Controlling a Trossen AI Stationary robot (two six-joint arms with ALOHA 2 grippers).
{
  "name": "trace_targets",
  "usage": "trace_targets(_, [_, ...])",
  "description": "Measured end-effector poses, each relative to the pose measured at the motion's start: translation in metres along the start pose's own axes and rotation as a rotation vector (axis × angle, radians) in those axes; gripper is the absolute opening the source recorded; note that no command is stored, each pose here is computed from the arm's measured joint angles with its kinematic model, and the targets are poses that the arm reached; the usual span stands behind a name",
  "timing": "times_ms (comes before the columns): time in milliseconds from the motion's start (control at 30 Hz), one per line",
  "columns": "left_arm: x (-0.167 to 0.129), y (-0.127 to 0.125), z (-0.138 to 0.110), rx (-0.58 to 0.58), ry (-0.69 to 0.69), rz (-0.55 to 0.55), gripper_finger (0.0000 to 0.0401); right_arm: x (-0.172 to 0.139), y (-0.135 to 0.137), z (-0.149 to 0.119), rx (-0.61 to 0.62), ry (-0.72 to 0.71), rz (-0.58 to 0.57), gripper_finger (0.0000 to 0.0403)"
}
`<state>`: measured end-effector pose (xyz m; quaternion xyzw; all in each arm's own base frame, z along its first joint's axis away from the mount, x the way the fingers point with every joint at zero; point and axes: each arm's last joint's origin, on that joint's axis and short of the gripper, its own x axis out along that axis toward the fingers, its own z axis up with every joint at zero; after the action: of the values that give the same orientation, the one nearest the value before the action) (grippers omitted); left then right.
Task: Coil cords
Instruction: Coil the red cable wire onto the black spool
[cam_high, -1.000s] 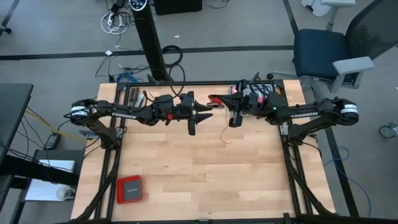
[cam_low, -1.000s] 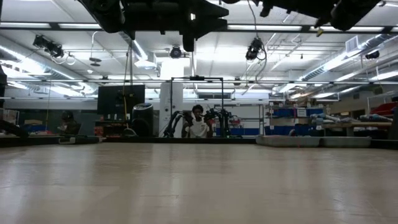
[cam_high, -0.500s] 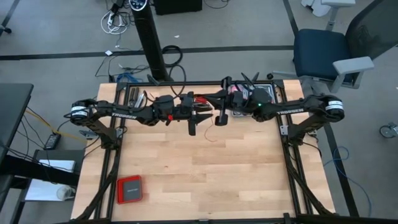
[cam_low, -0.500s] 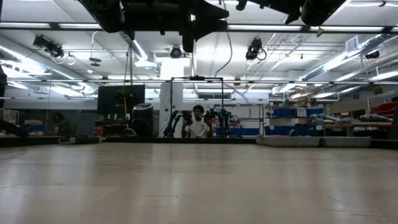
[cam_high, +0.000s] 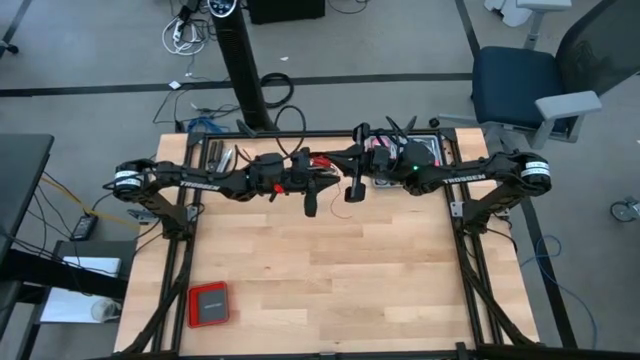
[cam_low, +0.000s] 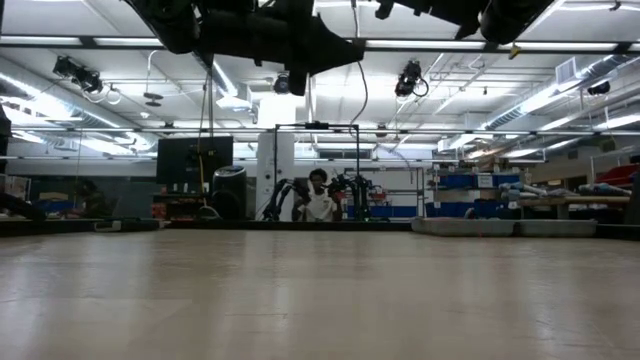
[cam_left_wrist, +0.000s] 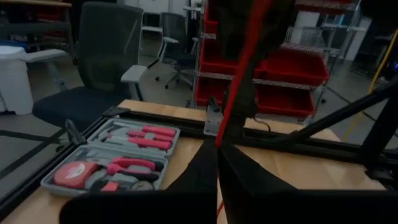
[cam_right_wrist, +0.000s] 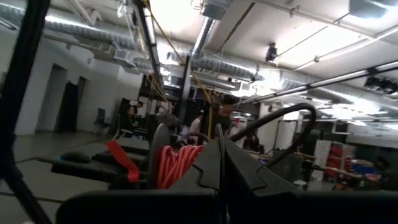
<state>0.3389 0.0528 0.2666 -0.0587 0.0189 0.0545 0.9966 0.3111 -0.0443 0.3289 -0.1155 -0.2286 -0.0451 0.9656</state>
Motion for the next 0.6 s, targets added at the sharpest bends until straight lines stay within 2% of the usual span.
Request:
trace_targets(233, [-0.001, 0.001, -0.005, 0.001, 0.060, 0.009, 0.0002, -0.002, 0.004, 0.005, 0.007, 0.037, 0.034, 0.0003])
trace_targets(367, [-0.003, 0.001, -0.009, 0.021, 0.122, 0.018, 0.0001, -0.006, 0.003, 0.007, 0.013, 0.104, 0.044, 0.0003])
trace_targets(600, [-0.026, 0.002, 0.004, 0.118, 0.222, 0.129, 0.0000, -0.013, 0.004, 0.011, 0.022, 0.206, 0.064, 0.0002])
